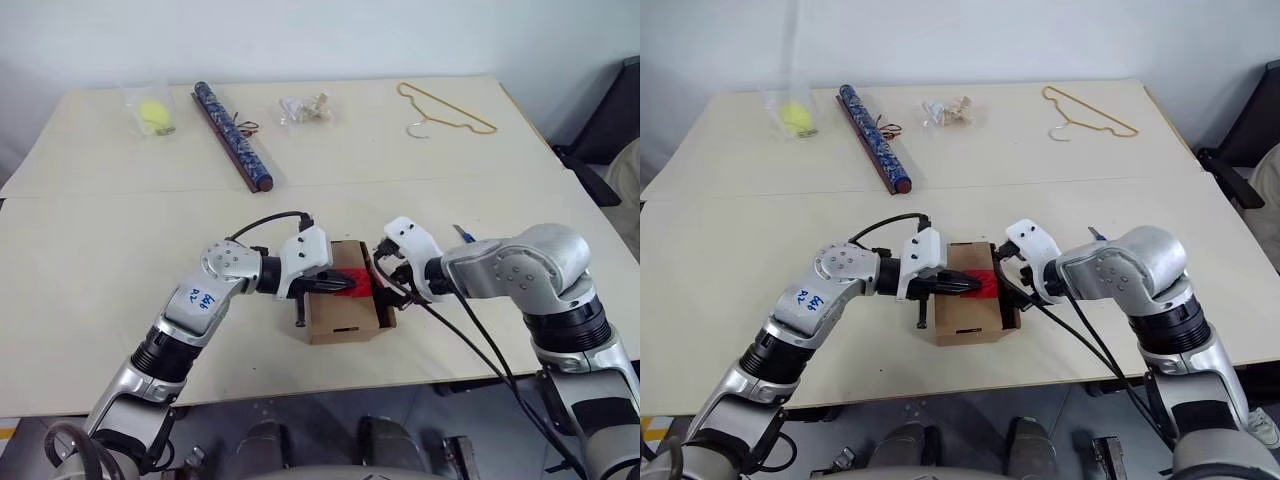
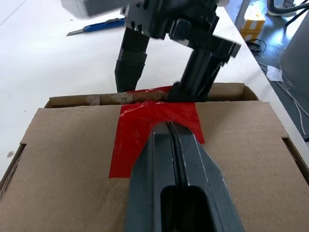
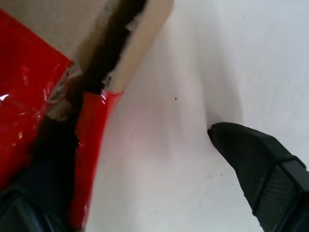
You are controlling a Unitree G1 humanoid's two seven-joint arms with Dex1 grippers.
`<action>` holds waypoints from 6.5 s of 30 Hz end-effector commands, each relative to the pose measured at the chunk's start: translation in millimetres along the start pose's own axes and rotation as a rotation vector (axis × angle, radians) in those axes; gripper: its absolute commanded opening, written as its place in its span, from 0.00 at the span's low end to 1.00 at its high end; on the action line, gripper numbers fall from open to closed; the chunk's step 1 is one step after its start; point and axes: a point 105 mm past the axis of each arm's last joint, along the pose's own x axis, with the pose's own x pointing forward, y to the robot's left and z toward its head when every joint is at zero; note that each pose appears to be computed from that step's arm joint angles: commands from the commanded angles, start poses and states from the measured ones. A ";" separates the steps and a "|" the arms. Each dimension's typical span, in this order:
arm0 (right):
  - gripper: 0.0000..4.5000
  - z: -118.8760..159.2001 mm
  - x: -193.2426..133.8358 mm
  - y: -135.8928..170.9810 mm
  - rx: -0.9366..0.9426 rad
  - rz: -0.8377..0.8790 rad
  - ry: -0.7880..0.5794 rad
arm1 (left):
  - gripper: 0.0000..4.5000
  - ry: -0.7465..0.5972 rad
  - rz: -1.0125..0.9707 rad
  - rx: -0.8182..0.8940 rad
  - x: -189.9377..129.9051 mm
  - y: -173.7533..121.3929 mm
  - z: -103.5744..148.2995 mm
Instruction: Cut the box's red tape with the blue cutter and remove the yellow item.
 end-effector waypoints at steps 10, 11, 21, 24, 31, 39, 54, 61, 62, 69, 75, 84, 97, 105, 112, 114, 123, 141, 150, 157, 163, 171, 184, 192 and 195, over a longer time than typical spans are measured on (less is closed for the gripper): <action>0.99 -26.7 -16.1 -48.3 0.028 -0.191 0.062 | 0.00 0.064 0.003 -0.040 -3.0 -6.4 -18.3; 0.99 -27.2 -16.6 -48.8 0.030 -0.189 0.062 | 0.00 0.064 0.003 -0.040 -2.9 -6.4 -18.4; 0.99 -30.9 -14.2 -34.9 0.194 -0.002 0.023 | 0.00 0.088 0.002 -0.068 -0.7 -7.4 -25.3; 0.99 -30.9 -11.4 -34.3 0.216 0.004 0.014 | 0.00 0.106 0.015 -0.075 4.2 -6.2 -28.5; 0.99 -48.7 -11.6 -52.9 0.314 -0.048 0.052 | 0.00 0.241 0.037 -0.108 12.4 -9.5 -52.6; 0.99 -59.6 -11.8 -70.0 0.411 -0.111 0.059 | 0.00 0.300 0.059 -0.182 18.5 -12.9 -65.9; 0.99 -44.7 -29.7 -88.2 0.236 -0.282 -0.002 | 0.00 0.298 0.046 -0.187 21.3 -16.6 -65.8; 0.99 -52.6 -32.1 -98.3 0.244 -0.313 0.017 | 0.00 0.294 0.040 -0.187 22.8 -17.5 -64.9; 0.99 -54.6 -33.1 -100.2 0.283 -0.305 0.015 | 0.00 0.295 0.037 -0.189 23.0 -17.9 -65.0; 0.99 -61.0 -37.5 -106.0 0.520 -0.219 -0.020 | 0.00 0.297 0.029 -0.198 23.6 -19.6 -65.9; 0.99 -67.2 -32.9 -104.3 0.578 -0.194 -0.016 | 0.00 0.303 0.025 -0.198 24.5 -19.7 -66.8; 0.99 -59.3 -23.6 -81.5 0.459 -0.160 -0.016 | 0.00 0.054 0.054 -0.146 35.1 2.7 -2.4; 0.99 -44.7 -20.6 -69.8 0.394 -0.162 -0.053 | 0.00 0.181 0.050 -0.094 64.1 9.1 -19.2; 0.99 -36.2 -32.8 -75.4 0.409 -0.113 -0.093 | 0.00 0.262 0.022 -0.123 72.5 -3.5 -40.2; 0.99 -32.9 -43.1 -89.1 0.464 -0.055 -0.114 | 0.00 0.289 -0.013 -0.149 70.2 -11.3 -49.5; 0.99 -33.6 -39.8 -94.1 0.457 -0.075 -0.110 | 0.00 0.284 -0.016 -0.150 71.1 -12.4 -48.6; 0.99 -24.3 -30.1 -111.5 0.372 -0.153 -0.154 | 0.00 0.288 -0.020 -0.156 67.9 -13.6 -50.6; 0.99 -29.8 -35.1 -126.6 0.358 -0.162 -0.175 | 0.00 0.294 0.000 -0.178 62.5 -13.4 -57.5; 0.99 -19.1 -66.1 -115.8 0.282 0.012 -0.292 | 0.00 0.129 0.023 -0.094 49.9 2.3 -27.0; 0.99 -24.2 -41.0 -100.6 0.288 0.190 -0.309 | 0.00 0.079 0.056 -0.059 31.8 15.2 -22.7; 0.99 -36.9 -18.8 -94.9 0.349 0.305 -0.261 | 0.00 0.084 0.080 -0.071 24.5 18.8 -27.1; 0.71 -37.2 -7.2 -79.6 0.342 0.447 -0.220 | 0.00 0.090 0.081 -0.074 22.2 16.7 -29.3; 0.24 -21.9 19.1 -68.5 0.251 0.510 -0.202 | 0.00 0.107 0.068 -0.060 21.0 13.9 -32.0; 0.15 -24.6 33.3 -58.3 0.216 0.557 -0.154 | 0.00 0.105 0.069 -0.062 19.9 12.9 -31.8; 0.00 -19.0 33.2 -57.2 0.202 0.551 -0.169 | 0.00 0.095 0.068 -0.064 20.2 11.4 -30.7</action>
